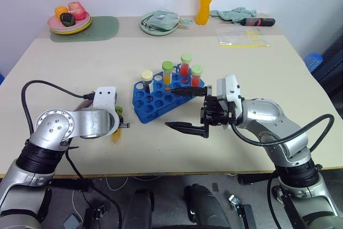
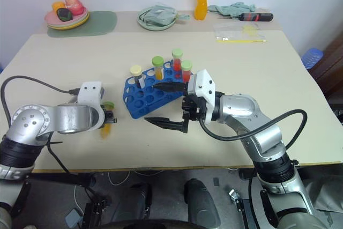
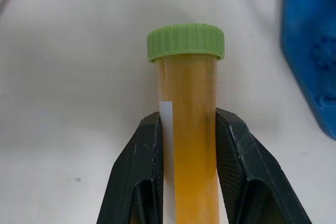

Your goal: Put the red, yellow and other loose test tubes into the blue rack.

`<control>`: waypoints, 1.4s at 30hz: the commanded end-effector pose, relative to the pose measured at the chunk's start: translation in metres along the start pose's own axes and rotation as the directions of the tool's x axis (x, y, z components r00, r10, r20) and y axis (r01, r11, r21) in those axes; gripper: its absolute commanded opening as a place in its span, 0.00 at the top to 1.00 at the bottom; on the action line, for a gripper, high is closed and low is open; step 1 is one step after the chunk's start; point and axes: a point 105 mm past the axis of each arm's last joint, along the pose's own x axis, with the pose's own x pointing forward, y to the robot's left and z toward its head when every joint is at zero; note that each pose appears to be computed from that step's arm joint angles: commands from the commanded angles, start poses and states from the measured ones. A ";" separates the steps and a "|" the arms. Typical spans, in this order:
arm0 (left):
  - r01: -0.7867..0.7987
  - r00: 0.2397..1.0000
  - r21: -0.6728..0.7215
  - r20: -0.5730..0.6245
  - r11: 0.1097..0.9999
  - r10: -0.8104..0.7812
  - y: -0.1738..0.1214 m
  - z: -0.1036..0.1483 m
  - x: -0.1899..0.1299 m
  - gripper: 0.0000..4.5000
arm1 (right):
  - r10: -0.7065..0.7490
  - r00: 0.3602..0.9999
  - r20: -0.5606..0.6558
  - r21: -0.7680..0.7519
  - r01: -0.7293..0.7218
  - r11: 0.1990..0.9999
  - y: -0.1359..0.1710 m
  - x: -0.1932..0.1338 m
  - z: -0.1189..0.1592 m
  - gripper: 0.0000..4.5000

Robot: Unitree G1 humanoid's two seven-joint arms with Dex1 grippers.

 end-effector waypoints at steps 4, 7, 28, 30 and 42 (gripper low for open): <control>-0.100 0.700 0.049 0.714 0.994 0.035 0.027 0.105 -0.081 0.83 | -0.008 1.000 0.020 -0.021 0.009 1.000 0.003 -0.004 0.010 0.00; 0.114 0.457 0.192 0.861 0.975 -0.223 -0.003 0.120 -0.127 0.83 | -0.043 0.999 0.022 0.010 0.042 0.999 -0.001 -0.005 0.007 0.00; 0.244 0.097 0.632 0.739 0.736 -0.667 -0.127 0.059 -0.058 0.83 | -0.396 0.909 -0.132 0.104 0.409 0.906 -0.038 -0.074 -0.029 0.00; 0.261 0.076 0.623 0.748 0.738 -0.659 -0.132 0.060 -0.054 0.83 | -0.399 0.907 -0.137 0.106 0.414 0.904 -0.037 -0.076 -0.030 0.00; 0.275 0.064 0.627 0.744 0.729 -0.665 -0.159 0.065 -0.028 0.83 | -0.407 0.902 -0.145 0.111 0.424 0.899 -0.037 -0.077 -0.031 0.00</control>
